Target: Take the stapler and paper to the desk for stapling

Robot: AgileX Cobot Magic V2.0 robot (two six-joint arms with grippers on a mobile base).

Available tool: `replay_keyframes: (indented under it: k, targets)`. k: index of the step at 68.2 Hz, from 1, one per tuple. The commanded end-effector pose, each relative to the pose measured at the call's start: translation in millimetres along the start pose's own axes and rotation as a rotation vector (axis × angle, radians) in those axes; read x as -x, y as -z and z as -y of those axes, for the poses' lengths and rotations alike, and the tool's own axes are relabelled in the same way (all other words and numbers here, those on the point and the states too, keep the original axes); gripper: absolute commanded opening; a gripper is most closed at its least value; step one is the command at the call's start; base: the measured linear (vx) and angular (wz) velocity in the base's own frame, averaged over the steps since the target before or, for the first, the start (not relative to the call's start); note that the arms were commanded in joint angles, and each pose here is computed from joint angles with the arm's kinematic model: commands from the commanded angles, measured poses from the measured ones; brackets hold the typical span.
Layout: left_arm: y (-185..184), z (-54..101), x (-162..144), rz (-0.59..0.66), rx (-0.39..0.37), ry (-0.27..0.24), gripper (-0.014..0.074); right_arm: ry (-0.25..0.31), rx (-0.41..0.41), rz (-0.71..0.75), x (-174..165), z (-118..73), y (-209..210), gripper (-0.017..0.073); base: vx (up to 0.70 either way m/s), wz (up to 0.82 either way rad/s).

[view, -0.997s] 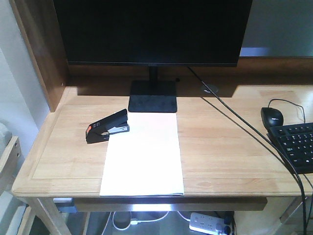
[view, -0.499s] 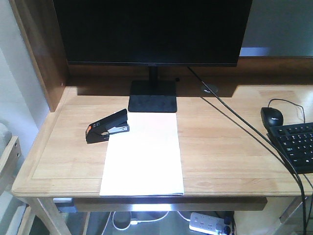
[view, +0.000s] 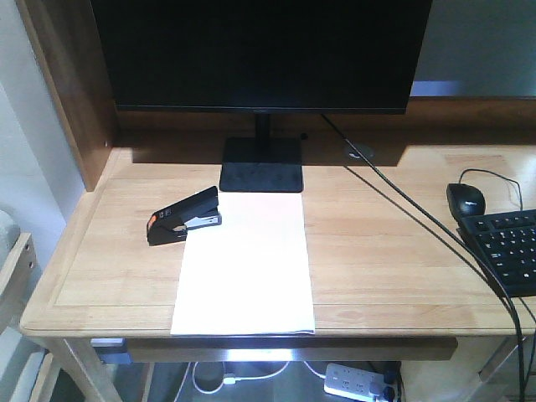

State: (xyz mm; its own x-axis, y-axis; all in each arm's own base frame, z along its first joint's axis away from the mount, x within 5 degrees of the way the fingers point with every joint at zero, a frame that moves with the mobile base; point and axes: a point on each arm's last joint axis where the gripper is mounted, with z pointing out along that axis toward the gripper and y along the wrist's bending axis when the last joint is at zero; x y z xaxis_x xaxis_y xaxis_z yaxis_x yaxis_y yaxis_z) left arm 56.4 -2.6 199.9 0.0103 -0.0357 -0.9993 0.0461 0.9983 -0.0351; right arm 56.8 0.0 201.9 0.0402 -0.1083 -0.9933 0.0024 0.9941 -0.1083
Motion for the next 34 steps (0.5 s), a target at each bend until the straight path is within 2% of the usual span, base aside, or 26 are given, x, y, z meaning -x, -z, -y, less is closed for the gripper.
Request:
replay_keyframes:
  k: [1,34]
  targets:
    - [0.9,0.4,3.9,0.078,-0.007,0.007,-0.0006,0.004,-0.006,0.078,5.6,0.2,0.9,-0.0010,0.00,0.00]
    - [0.9,0.4,3.9,0.078,-0.007,0.007,-0.0006,0.004,-0.006,0.079,5.9,0.2,0.9,-0.0010,0.00,0.00]
